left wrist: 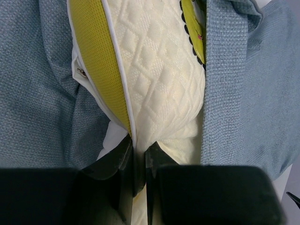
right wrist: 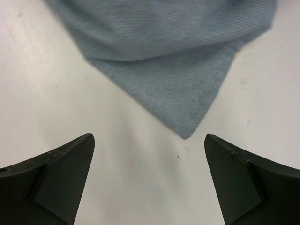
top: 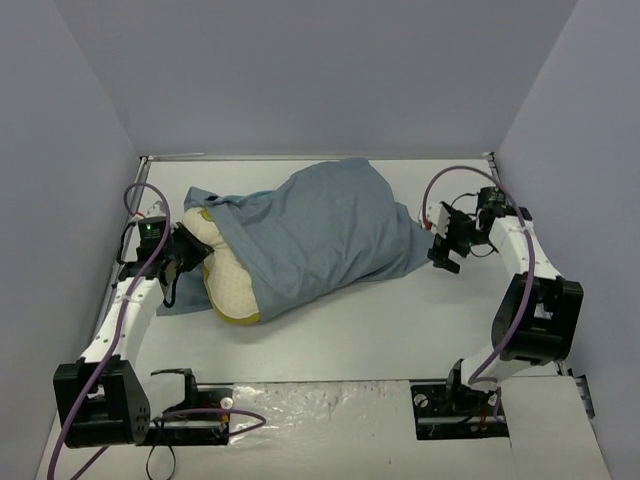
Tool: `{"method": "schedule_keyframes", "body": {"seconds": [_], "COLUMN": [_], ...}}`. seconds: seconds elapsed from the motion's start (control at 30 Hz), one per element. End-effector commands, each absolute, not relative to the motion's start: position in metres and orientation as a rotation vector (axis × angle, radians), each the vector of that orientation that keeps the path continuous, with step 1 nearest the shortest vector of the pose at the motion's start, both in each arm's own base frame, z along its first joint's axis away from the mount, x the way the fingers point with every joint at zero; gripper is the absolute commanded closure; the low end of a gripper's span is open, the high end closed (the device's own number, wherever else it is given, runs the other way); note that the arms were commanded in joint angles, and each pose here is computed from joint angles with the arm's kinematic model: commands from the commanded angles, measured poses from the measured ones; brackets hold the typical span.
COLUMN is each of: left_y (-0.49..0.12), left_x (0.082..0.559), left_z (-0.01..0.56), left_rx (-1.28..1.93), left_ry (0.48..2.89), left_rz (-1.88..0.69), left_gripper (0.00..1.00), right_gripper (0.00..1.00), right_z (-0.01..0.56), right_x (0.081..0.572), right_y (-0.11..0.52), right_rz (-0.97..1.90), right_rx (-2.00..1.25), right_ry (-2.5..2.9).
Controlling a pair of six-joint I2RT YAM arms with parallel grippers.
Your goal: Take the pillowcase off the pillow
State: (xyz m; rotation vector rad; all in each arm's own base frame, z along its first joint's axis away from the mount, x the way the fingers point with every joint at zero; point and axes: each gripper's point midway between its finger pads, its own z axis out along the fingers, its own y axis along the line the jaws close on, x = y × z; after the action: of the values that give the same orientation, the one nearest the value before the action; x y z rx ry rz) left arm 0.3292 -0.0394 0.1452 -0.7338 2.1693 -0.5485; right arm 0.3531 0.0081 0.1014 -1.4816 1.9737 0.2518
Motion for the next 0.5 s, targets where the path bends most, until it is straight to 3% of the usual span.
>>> {"method": "schedule_keyframes", "body": {"seconds": [0.0, 0.23, 0.47], "left_y": [-0.042, -0.044, -0.042], "left_x": [0.345, 0.339, 0.336], "left_z": [0.182, 0.184, 0.186], "left_rx": [-0.648, -0.634, -0.625], "left_ry": [2.091, 2.100, 2.088], "left_rz": [-0.588, -0.600, -0.588], "left_gripper": [0.98, 0.98, 0.98], "right_gripper": [0.00, 0.03, 0.22], "right_z": [0.096, 0.073, 0.047], "right_x": [0.333, 0.392, 0.413], "right_y": [0.019, 0.036, 0.021], "right_rz": [0.191, 0.118, 0.108], "right_rx": [-1.842, -1.667, -1.534], "right_ry": [1.711, 1.928, 2.121]}}
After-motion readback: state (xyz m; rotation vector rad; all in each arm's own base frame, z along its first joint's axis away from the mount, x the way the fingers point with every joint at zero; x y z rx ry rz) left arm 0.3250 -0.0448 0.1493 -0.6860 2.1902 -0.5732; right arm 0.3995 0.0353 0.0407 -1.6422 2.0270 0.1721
